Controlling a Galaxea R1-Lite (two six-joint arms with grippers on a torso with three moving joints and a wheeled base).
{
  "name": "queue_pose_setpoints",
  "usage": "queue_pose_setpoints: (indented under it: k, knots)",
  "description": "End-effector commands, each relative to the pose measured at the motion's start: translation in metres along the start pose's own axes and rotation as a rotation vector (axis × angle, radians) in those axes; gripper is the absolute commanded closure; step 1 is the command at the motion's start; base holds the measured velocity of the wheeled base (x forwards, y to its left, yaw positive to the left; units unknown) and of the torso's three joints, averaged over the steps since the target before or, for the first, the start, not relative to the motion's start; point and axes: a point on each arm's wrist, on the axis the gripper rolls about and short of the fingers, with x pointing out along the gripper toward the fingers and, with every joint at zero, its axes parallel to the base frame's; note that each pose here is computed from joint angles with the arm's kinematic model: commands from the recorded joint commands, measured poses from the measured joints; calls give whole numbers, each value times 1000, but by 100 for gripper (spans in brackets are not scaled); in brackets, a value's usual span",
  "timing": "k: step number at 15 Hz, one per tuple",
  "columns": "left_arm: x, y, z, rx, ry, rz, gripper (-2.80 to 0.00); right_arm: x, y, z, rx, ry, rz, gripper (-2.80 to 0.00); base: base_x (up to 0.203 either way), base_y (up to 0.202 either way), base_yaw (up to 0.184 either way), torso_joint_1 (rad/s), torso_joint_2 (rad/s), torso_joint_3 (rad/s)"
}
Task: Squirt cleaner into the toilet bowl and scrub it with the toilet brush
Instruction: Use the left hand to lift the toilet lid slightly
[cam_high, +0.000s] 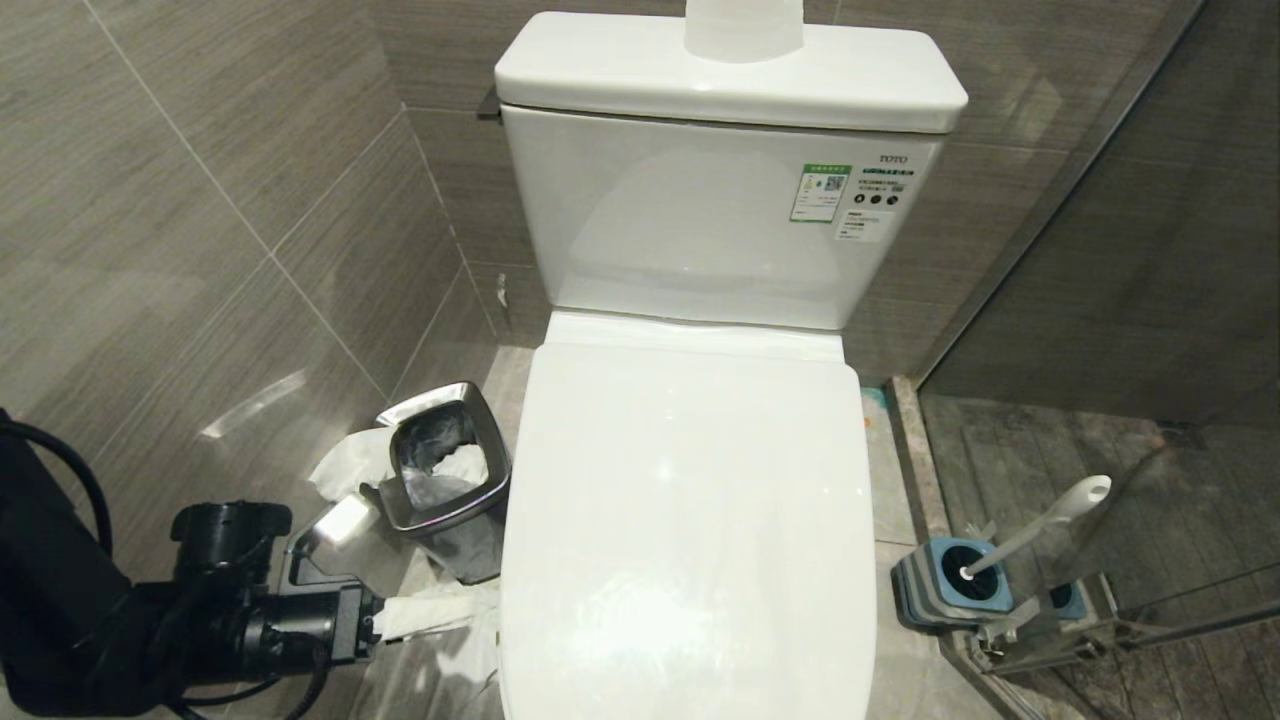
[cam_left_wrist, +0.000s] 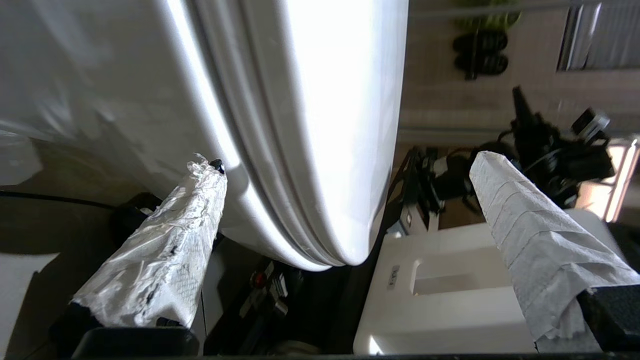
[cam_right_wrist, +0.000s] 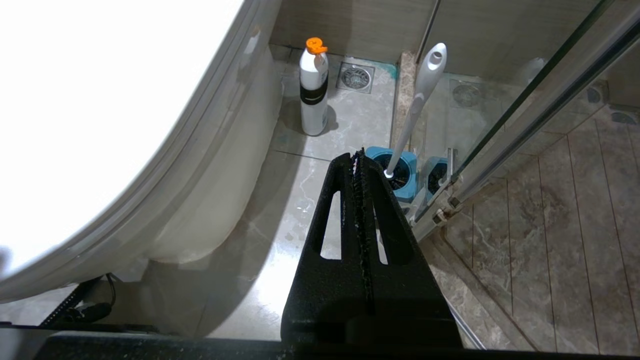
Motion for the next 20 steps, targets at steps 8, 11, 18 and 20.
queue_pose_setpoints:
  k: [8,11,18,20]
  knots:
    - [14,-9,-5,28,45,3,-280,0,0,0,0,1,0,0,0,0,0,0,0,0]
    - [17,-8,-6,35,49,24,-280,0,0,0,0,1,0,0,0,0,0,0,0,0]
    - [18,-10,-7,49,58,23,-280,0,0,0,0,1,-1,0,0,0,0,0,0,0]
    - [20,-12,-9,49,68,16,-280,0,0,0,0,1,0,0,0,0,0,0,0,0]
